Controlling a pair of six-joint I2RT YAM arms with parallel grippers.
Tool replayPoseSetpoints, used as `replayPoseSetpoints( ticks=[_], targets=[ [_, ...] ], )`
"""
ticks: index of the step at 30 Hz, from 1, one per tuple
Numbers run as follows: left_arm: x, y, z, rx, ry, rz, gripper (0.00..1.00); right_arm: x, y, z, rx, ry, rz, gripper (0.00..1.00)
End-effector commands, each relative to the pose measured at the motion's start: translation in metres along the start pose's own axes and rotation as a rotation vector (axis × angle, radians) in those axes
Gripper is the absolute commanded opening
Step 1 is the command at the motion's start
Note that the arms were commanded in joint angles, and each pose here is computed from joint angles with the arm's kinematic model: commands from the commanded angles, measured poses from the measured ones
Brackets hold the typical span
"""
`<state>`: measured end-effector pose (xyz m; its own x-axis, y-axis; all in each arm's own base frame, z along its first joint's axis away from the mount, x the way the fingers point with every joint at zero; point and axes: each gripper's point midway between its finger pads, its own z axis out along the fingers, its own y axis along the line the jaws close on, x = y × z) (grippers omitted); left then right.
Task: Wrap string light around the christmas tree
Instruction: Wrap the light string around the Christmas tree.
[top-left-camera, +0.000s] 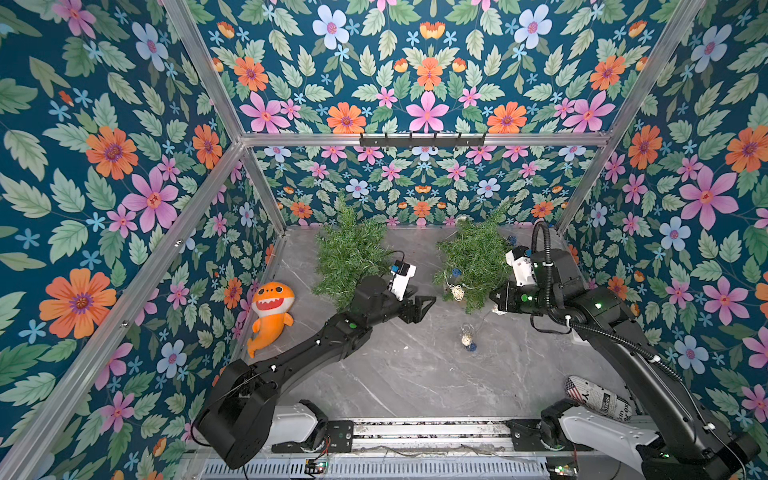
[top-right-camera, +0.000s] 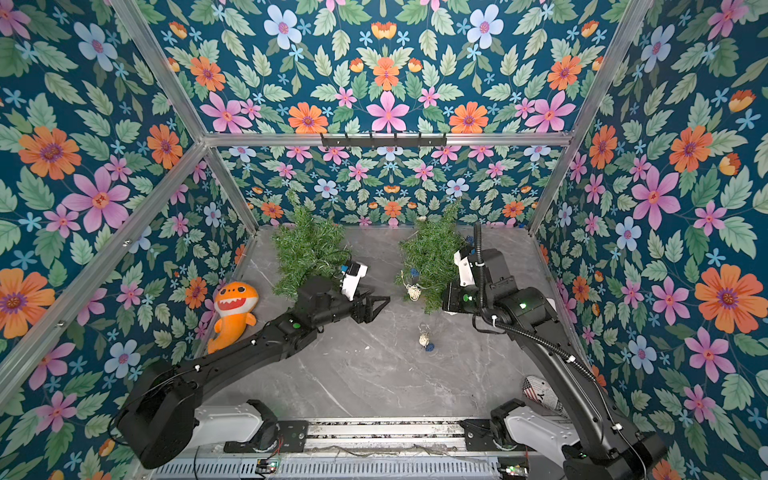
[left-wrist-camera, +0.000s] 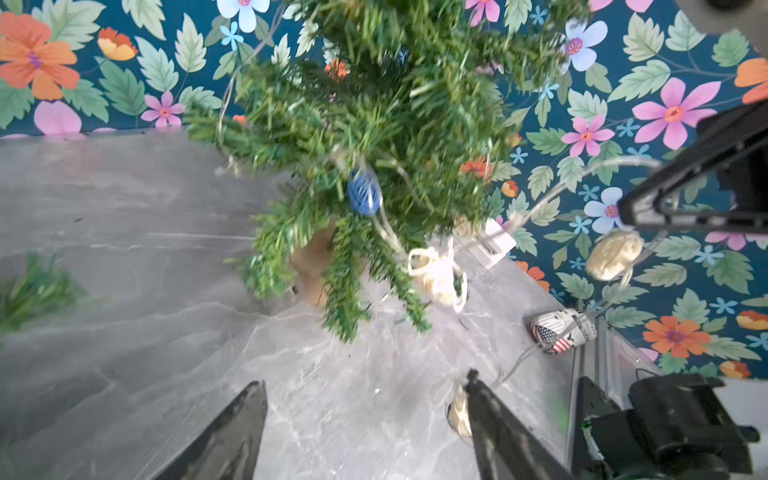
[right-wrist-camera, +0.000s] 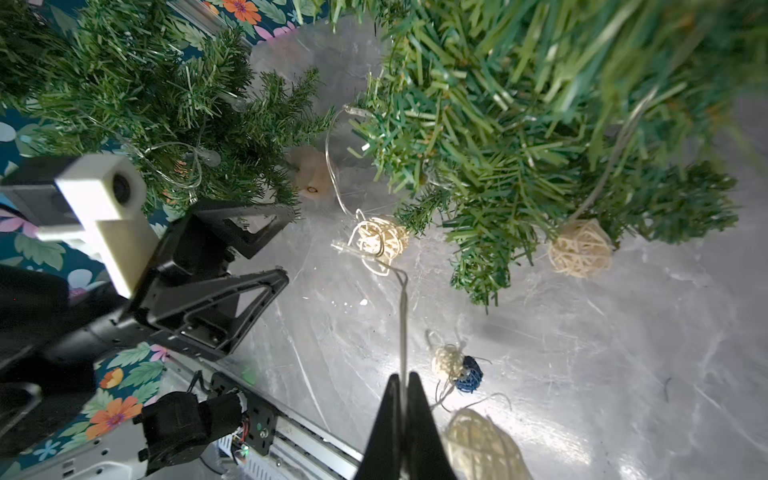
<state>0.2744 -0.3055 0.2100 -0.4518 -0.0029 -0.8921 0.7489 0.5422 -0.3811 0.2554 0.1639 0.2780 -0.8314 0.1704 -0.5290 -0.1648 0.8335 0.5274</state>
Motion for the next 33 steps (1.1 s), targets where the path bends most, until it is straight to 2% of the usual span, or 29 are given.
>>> replayPoseSetpoints(
  ticks=[1,5,11,16,23,29,33],
  targets=[
    [-0.015,-0.025,-0.003,0.09,-0.134,0.066,0.73,-0.001,0.015,0.002,-0.092,-0.007,0.065,0.0],
    [0.019,-0.05,0.002,0.147,-0.115,0.145,0.75,-0.001,0.016,-0.003,-0.109,-0.037,0.078,0.0],
    [0.052,-0.077,0.021,0.216,-0.014,0.205,0.74,0.002,0.024,-0.009,-0.153,-0.027,0.087,0.0],
    [0.046,-0.104,0.043,0.234,-0.013,0.296,0.73,0.003,0.025,-0.017,-0.15,-0.035,0.061,0.0],
    [0.03,-0.119,0.062,0.293,-0.067,0.284,0.7,0.006,0.03,-0.026,-0.173,-0.03,0.032,0.0],
    [0.032,-0.108,0.055,0.239,-0.055,0.327,0.7,-0.029,0.002,-0.063,0.117,-0.154,-0.154,0.0],
    [0.027,-0.094,0.053,0.192,-0.043,0.326,0.67,-0.059,-0.008,-0.062,0.25,-0.16,-0.252,0.0]
  ],
)
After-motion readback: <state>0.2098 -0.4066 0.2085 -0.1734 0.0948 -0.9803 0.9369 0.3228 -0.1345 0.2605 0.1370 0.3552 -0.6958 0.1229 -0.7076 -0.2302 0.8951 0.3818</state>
